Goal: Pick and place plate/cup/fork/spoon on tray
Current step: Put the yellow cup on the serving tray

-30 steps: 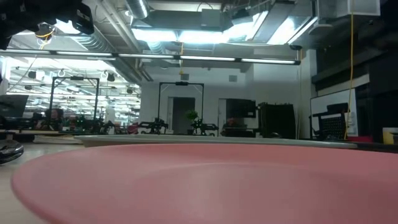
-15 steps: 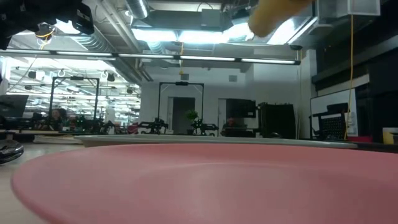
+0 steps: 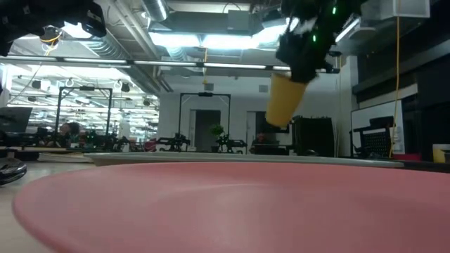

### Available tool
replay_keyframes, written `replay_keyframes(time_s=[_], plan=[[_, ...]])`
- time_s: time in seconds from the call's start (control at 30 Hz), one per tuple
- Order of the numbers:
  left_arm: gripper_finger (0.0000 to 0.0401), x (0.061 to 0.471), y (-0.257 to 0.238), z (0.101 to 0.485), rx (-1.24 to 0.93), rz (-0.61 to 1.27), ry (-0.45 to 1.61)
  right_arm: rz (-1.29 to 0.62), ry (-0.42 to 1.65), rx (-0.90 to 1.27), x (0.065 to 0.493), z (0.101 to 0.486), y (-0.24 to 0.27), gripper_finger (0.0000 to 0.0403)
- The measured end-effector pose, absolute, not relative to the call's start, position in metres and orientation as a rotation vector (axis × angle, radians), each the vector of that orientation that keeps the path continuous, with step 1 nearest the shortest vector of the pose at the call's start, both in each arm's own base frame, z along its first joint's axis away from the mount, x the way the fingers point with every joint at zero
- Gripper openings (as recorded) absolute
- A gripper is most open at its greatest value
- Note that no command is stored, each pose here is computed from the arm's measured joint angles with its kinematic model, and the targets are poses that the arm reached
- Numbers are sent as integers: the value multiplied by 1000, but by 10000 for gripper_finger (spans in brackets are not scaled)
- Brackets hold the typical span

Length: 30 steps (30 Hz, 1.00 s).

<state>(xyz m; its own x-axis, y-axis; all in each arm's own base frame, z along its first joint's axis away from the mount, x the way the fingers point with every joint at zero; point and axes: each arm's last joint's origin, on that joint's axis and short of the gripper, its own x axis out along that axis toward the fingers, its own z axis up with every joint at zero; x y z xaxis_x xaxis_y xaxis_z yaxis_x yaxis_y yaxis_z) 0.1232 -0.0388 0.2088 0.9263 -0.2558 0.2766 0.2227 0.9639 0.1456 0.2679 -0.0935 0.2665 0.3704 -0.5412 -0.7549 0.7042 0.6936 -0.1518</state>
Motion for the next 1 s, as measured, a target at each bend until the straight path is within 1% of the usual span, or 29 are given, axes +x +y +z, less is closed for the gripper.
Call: replay_keyframes(time_s=[0.17,0.27,0.43,0.53,0.73,1.0], plan=[[39,123,-39,209,113,-245,-298,-855,1012,332,249,226,-118,2],[39,123,-39,209,113,-245,-298,-863,1050,381,241,212,-120,2],[39,123,-39,209,114,-246,-298,-798,1058,458,240,207,-118,4],[39,123,-39,209,112,-246,-298,-774,1062,475,240,206,-117,14],[39,123,-39,209,111,-246,-298,-771,1063,472,240,206,-117,42],[39,123,-39,209,109,-246,-298,-774,1062,476,240,206,-117,47]])
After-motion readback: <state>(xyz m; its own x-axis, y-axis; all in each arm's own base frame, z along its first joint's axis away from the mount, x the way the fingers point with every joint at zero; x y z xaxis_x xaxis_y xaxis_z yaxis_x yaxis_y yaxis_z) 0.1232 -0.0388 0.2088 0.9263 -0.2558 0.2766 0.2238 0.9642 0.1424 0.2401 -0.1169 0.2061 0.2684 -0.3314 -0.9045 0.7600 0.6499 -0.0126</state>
